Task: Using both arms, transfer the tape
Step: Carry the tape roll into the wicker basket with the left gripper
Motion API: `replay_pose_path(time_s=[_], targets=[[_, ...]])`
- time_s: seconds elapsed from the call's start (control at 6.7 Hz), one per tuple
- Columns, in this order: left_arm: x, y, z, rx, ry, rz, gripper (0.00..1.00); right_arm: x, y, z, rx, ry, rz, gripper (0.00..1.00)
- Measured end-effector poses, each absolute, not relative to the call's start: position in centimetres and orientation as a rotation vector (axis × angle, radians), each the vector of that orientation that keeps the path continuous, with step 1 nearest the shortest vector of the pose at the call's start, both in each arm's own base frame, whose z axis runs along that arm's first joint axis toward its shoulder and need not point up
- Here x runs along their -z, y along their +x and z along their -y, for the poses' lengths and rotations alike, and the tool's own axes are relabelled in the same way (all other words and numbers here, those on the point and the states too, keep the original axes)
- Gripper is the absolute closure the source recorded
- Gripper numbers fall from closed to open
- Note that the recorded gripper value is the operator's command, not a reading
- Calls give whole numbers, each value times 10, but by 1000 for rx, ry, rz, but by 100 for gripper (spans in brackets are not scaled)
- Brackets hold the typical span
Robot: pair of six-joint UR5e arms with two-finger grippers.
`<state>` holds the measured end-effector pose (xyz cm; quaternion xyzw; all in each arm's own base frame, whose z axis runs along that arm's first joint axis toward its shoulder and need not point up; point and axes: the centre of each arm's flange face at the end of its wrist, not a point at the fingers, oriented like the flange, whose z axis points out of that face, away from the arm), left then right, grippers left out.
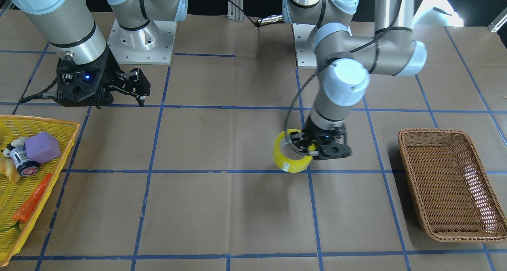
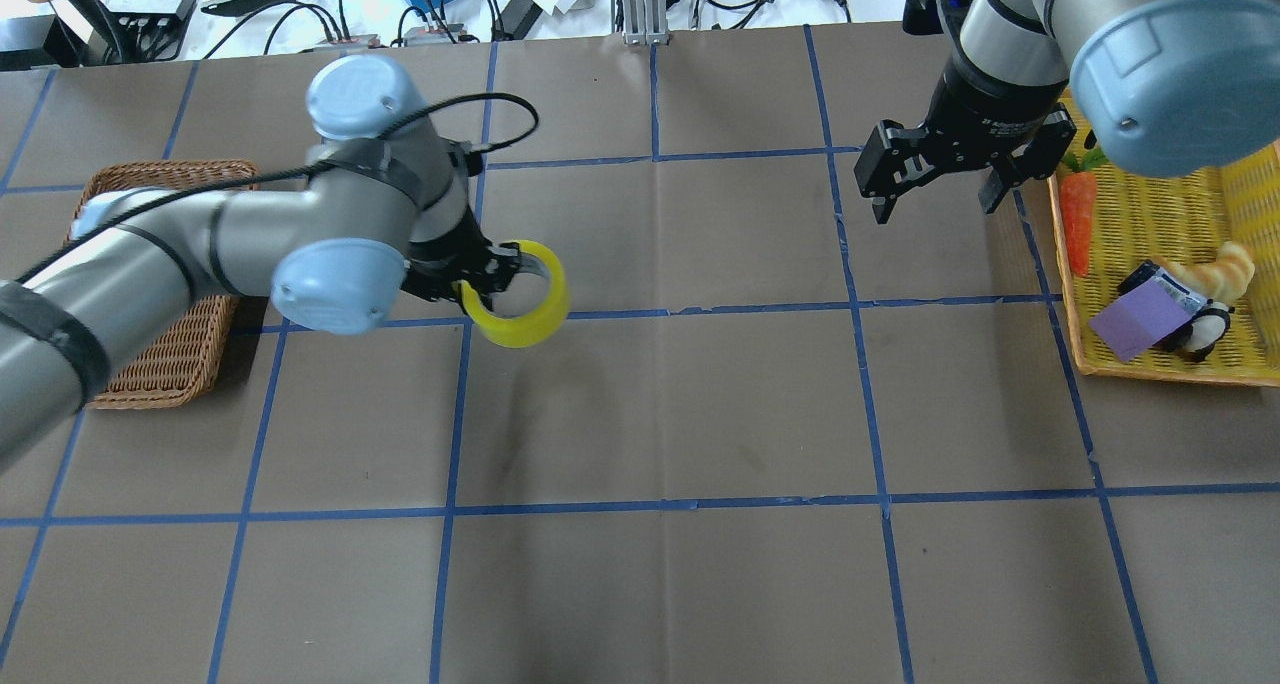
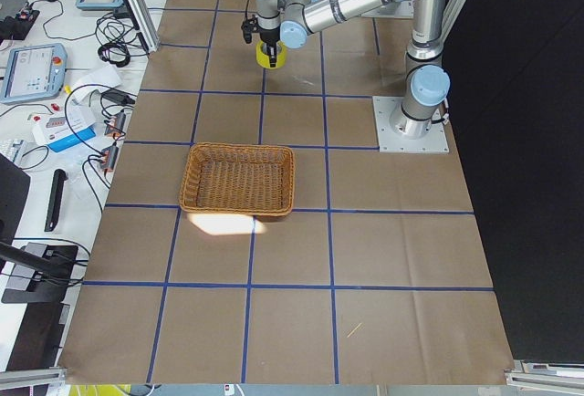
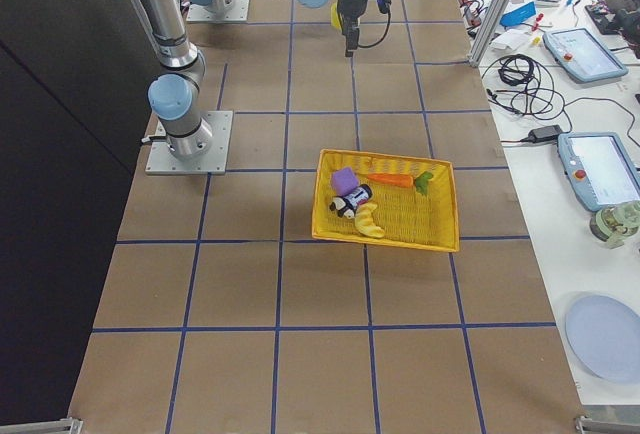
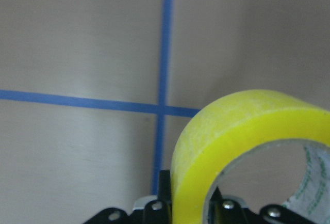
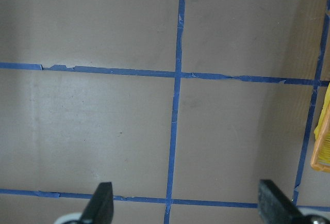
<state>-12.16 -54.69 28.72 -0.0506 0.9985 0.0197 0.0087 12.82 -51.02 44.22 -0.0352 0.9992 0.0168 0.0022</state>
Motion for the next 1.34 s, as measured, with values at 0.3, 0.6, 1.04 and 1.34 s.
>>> replay_pose_path(time_s=[0.3, 0.6, 1.04, 1.34], targets=[[-320, 28, 574, -104, -83, -3094, 99, -440, 127, 510, -61, -107, -3134, 0], [-312, 153, 588, -63, -5, -3076, 98, -439, 126, 511, -68, -106, -3134, 0], [-247, 281, 601, 51, 261, -3001, 38, -433, 123, 509, -88, -108, -3132, 0], [-256, 272, 597, 7, 297, -3024, 33, -432, 122, 509, -90, -106, -3132, 0]])
